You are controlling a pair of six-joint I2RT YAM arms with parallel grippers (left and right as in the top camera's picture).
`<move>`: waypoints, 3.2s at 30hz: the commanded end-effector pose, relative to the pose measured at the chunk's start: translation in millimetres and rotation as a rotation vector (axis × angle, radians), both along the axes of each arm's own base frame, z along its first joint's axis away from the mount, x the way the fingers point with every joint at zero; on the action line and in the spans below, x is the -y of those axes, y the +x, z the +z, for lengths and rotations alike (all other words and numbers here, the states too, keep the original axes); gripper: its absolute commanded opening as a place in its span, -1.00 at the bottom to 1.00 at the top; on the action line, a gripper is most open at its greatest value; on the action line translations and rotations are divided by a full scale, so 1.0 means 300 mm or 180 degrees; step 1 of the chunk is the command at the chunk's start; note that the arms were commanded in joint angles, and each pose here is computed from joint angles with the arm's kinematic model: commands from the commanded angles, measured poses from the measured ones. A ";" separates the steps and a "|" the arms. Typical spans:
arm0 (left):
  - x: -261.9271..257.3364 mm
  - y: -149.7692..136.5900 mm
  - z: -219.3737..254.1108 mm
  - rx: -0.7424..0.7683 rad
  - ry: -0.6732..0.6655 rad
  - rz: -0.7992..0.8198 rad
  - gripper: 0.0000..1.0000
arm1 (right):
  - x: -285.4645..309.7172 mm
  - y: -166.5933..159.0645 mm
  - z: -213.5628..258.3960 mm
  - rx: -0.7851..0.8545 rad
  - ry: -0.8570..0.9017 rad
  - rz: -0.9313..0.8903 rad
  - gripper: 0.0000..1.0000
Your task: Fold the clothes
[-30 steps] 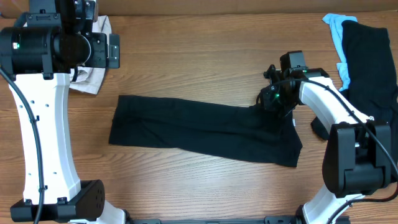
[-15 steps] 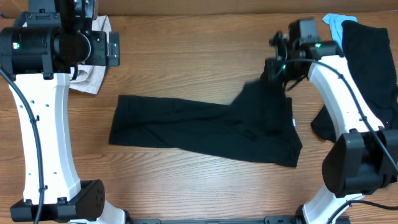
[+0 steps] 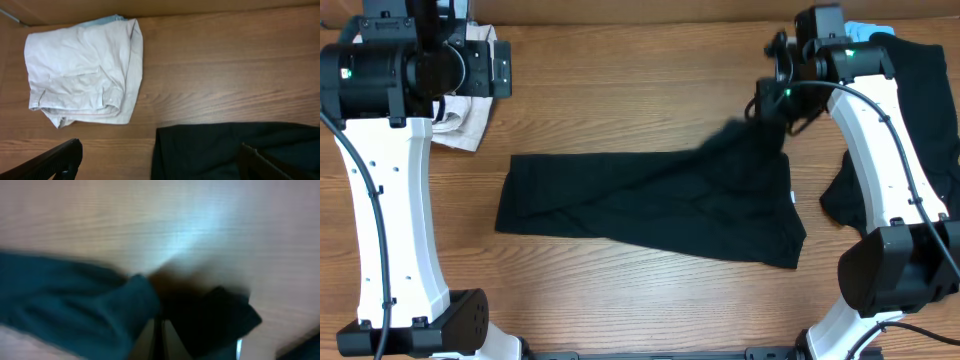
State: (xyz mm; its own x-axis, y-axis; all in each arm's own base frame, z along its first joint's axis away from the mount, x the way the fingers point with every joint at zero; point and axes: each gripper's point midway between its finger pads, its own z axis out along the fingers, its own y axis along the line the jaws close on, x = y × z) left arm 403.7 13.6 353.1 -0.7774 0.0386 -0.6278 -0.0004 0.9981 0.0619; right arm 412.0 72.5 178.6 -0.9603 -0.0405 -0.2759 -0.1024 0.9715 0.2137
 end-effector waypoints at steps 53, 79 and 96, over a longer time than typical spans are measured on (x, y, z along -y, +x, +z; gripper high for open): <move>-0.044 -0.163 -1.026 -0.1506 -0.0089 -0.0479 1.00 | -0.026 -0.254 0.063 -0.0570 0.0183 -0.0425 0.90; -0.103 -0.238 -1.186 -0.2319 -0.0162 0.0042 -0.92 | -0.028 -0.233 0.016 -0.0577 0.0215 -0.0558 0.63; 0.068 -0.085 -0.737 -0.2093 0.0045 -0.0943 -0.92 | 0.080 -0.212 -0.034 -0.0597 0.0213 -0.0899 0.57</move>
